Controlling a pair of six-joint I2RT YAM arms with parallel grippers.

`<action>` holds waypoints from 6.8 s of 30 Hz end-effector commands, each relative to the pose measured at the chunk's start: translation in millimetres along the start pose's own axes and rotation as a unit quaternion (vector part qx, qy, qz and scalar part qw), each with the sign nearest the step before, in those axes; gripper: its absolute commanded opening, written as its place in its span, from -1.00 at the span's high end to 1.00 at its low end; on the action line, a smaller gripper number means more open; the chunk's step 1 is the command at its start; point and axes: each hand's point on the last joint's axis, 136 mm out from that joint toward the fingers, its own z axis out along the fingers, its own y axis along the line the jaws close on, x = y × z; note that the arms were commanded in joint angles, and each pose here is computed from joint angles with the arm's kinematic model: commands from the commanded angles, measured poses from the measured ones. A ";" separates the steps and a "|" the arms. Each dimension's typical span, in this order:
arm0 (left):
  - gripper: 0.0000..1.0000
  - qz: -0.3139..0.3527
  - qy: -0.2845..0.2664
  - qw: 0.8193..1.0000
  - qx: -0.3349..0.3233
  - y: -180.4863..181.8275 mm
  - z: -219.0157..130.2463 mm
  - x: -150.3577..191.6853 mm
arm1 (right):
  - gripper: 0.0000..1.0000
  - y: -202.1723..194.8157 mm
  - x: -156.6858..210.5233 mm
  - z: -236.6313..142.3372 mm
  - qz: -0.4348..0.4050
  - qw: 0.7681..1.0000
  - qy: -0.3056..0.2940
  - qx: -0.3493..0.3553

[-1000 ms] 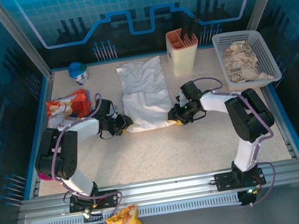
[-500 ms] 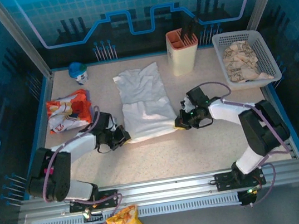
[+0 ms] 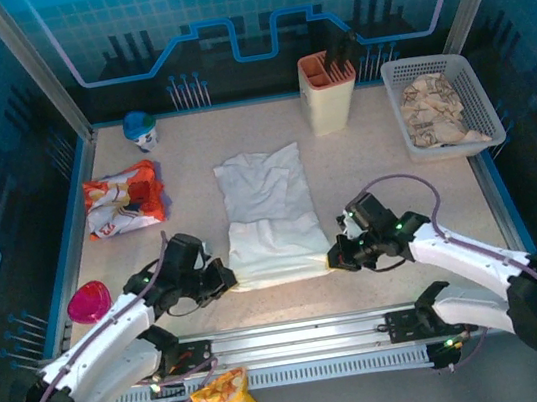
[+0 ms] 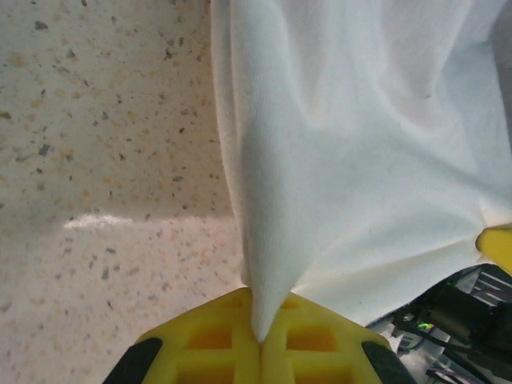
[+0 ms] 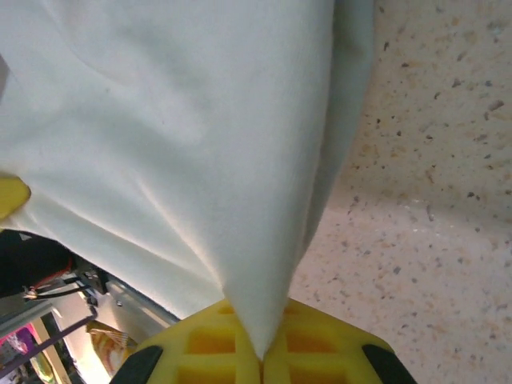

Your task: Fold and stack the t-shirts

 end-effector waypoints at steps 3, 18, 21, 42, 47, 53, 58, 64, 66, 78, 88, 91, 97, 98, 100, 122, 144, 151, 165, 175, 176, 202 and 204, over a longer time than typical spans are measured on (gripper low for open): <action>0.97 -0.013 -0.020 0.999 -0.041 -13.0 -19.4 -15.3 | 1.00 16.8 -29.5 -27.5 0.000 0.999 -0.022 0.033; 1.00 0.002 -0.067 0.998 0.008 -91.5 -41.7 -120.8 | 1.00 79.8 -142.4 -56.9 -0.032 0.997 -0.066 -0.017; 1.00 0.008 -0.068 0.998 0.011 -96.0 -39.2 -129.3 | 1.00 79.5 -148.9 -56.0 -0.034 0.997 -0.066 -0.020; 1.00 -0.035 0.003 0.999 0.017 -9.5 -28.8 26.4 | 1.00 5.3 13.9 -42.4 -0.010 1.000 -0.015 -0.006; 1.00 -0.041 0.020 0.999 -0.003 6.2 -35.3 54.4 | 1.00 -9.0 53.1 -45.1 0.007 1.000 0.000 0.012; 1.00 -0.009 -0.024 1.000 -0.019 -13.1 -54.1 37.4 | 1.00 9.2 37.0 -65.6 -0.007 0.999 -0.033 0.010; 1.00 0.001 -0.064 0.998 0.014 -60.7 -54.3 -10.4 | 1.00 50.1 -17.3 -65.7 -0.050 0.997 -0.054 -0.007; 1.00 -0.023 -0.090 0.995 0.036 -78.8 -46.4 -72.9 | 1.00 82.5 -89.3 -61.8 -0.073 0.995 -0.065 -0.027; 1.00 -0.032 -0.095 0.994 0.036 -77.7 -43.3 -89.4 | 1.00 86.7 -108.7 -58.1 -0.069 0.995 -0.062 -0.036; 1.00 -0.033 -0.096 0.994 0.050 -92.0 -23.4 -159.8 | 1.00 91.2 -174.7 -37.5 -0.049 0.996 -0.050 -0.054; 1.00 -0.047 -0.079 0.995 0.049 -90.5 -7.0 -197.5 | 1.00 80.8 -203.0 -20.1 -0.034 0.997 -0.041 -0.061; 1.00 -0.061 -0.068 0.994 0.052 -82.7 3.4 -206.2 | 1.00 79.0 -212.4 -12.9 -0.030 0.997 -0.039 -0.067; 1.00 -0.073 -0.074 0.993 0.062 -76.6 11.8 -227.2 | 1.00 74.7 -231.0 -2.5 -0.022 0.996 -0.039 -0.073; 0.96 -0.074 -0.075 0.992 0.064 -76.2 12.8 -230.6 | 1.00 74.5 -233.9 -1.2 -0.021 0.996 -0.040 -0.074; 0.63 -0.071 -0.080 0.992 0.067 -76.5 15.8 -239.6 | 0.87 74.5 -243.0 1.2 -0.021 0.996 -0.046 -0.077; -0.24 -0.020 -0.097 0.983 0.153 -132.2 1.8 -193.9 | -0.75 115.2 -190.3 -22.7 -0.029 0.989 -0.065 -0.131; -0.07 -0.105 -0.092 0.979 0.146 -81.6 94.1 -276.3 | -0.72 41.4 -134.9 94.9 0.051 0.988 -0.045 -0.141; -0.04 -0.113 -0.110 0.977 0.142 -67.0 67.9 -302.3 | -0.72 41.6 -133.1 91.0 0.048 0.985 -0.048 -0.157; -0.10 -0.062 -0.116 0.977 0.170 -120.5 0.5 -204.5 | -0.77 130.4 -192.2 25.1 -0.034 0.979 -0.096 -0.179; -0.11 -0.101 -0.087 0.977 0.169 -97.0 51.5 -159.2 | -0.77 135.1 -243.4 68.9 0.008 0.973 -0.110 -0.202; -0.11 -0.108 -0.089 0.977 0.164 -91.2 56.2 -160.0 | -0.77 132.3 -247.2 75.5 0.013 0.973 -0.111 -0.200; -0.11 -0.126 -0.070 0.988 0.049 -28.5 59.8 -153.6 | -0.76 87.3 -299.8 40.6 0.047 0.962 -0.136 -0.233; -0.16 -0.095 -0.075 0.991 0.059 -51.3 44.1 -162.0 | -0.76 97.3 -292.6 27.7 0.035 0.961 -0.134 -0.240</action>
